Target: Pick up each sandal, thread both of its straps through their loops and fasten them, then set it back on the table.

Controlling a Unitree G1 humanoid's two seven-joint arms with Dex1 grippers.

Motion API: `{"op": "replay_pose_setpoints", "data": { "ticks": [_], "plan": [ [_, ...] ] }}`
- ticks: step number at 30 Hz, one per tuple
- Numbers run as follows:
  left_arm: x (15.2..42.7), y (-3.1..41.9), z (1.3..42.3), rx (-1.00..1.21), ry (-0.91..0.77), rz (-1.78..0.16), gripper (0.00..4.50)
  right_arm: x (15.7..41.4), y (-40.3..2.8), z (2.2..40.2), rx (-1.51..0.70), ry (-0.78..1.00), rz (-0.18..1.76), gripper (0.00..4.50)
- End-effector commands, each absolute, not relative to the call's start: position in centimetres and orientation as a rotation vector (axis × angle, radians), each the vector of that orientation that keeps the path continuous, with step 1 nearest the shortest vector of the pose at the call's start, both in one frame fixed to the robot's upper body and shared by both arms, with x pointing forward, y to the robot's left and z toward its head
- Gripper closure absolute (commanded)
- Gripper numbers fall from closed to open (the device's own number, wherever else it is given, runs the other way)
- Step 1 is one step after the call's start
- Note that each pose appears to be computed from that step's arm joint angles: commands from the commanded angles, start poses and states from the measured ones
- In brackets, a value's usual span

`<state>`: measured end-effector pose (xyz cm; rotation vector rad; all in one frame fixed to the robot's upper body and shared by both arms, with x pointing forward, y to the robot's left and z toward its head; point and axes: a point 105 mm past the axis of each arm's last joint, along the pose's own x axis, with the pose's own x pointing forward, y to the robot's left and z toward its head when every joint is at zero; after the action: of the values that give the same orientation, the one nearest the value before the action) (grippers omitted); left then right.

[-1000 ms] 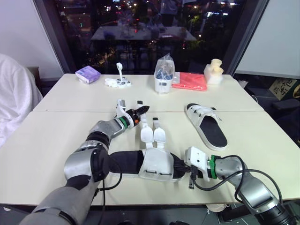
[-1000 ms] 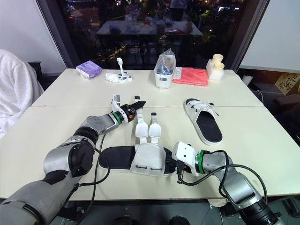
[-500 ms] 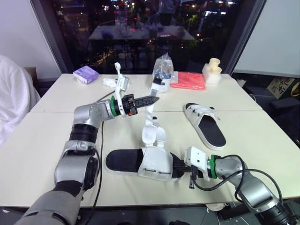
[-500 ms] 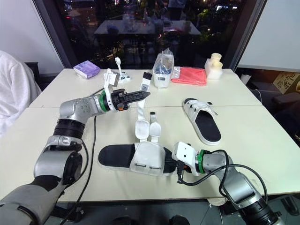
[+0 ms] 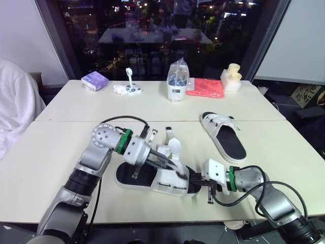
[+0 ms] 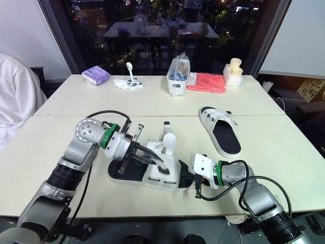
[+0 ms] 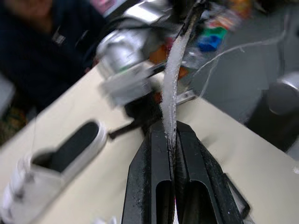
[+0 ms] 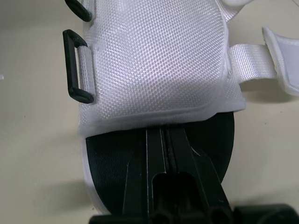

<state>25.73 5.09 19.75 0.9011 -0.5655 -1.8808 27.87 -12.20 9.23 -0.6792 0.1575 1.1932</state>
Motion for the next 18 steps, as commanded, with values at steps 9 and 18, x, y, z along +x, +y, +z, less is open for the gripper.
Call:
{"op": "replay_pose_setpoints", "data": {
  "ticks": [9, 18],
  "plan": [
    [22.0, 5.3, 20.4, 1.026, -0.854, -1.997, 1.58, 28.2, -13.8, 7.6, -0.73, 0.234, 1.185, 4.5],
    [23.0, 7.9, 21.9, 1.175, -0.807, -1.917, 0.03, 28.5, -14.3, 7.4, -0.741, 0.241, 1.184, 4.5]
  ]
}}
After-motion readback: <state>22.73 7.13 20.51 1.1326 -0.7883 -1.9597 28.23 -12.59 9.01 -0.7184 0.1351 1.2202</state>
